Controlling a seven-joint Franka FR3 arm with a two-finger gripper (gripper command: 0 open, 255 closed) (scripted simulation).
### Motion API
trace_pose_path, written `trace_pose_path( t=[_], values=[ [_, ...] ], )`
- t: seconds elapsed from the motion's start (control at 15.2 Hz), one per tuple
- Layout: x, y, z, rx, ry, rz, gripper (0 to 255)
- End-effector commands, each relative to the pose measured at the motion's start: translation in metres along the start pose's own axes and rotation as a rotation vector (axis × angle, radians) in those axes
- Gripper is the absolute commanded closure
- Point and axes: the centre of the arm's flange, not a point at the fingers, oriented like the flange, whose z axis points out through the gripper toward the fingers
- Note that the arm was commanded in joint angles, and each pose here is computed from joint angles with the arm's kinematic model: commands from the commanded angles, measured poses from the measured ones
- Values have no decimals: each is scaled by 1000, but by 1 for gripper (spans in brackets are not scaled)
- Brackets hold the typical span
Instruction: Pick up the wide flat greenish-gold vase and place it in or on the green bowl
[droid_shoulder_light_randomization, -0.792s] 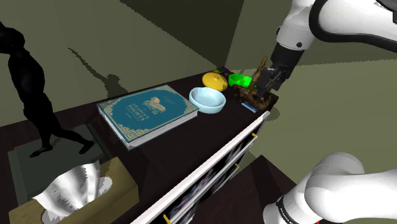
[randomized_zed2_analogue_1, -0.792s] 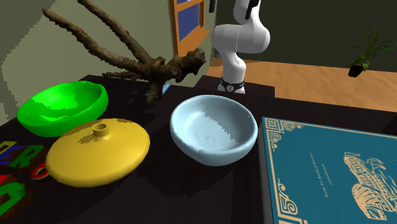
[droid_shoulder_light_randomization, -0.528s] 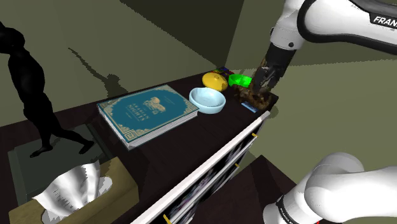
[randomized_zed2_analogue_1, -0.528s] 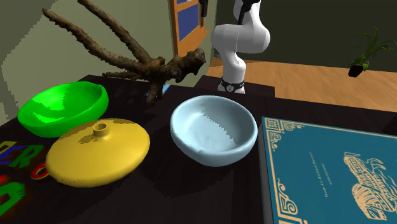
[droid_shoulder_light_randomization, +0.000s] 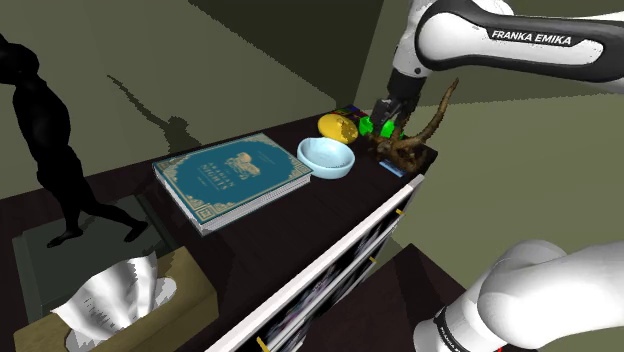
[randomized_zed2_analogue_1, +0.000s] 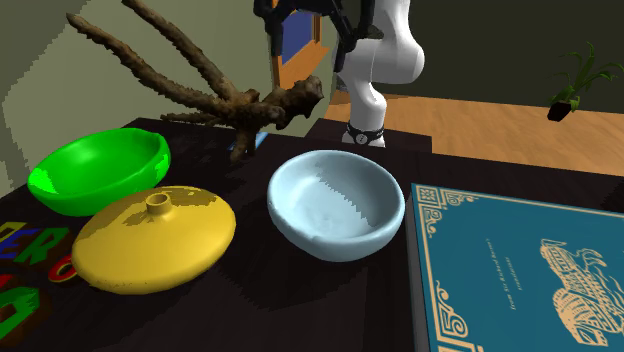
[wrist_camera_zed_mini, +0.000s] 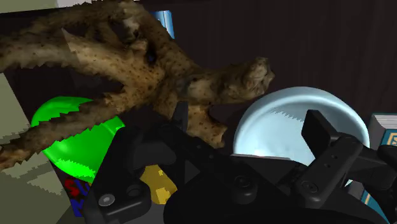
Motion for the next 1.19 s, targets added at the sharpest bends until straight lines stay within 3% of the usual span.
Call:
trace_pose_path(
  t=[0.0, 0.99, 1.12],
  values=[
    [23, 10, 8, -5, 10, -11, 0],
    [193, 62, 66, -39, 75, -83, 0],
    [197, 63, 72, -40, 76, -84, 0]
  ],
)
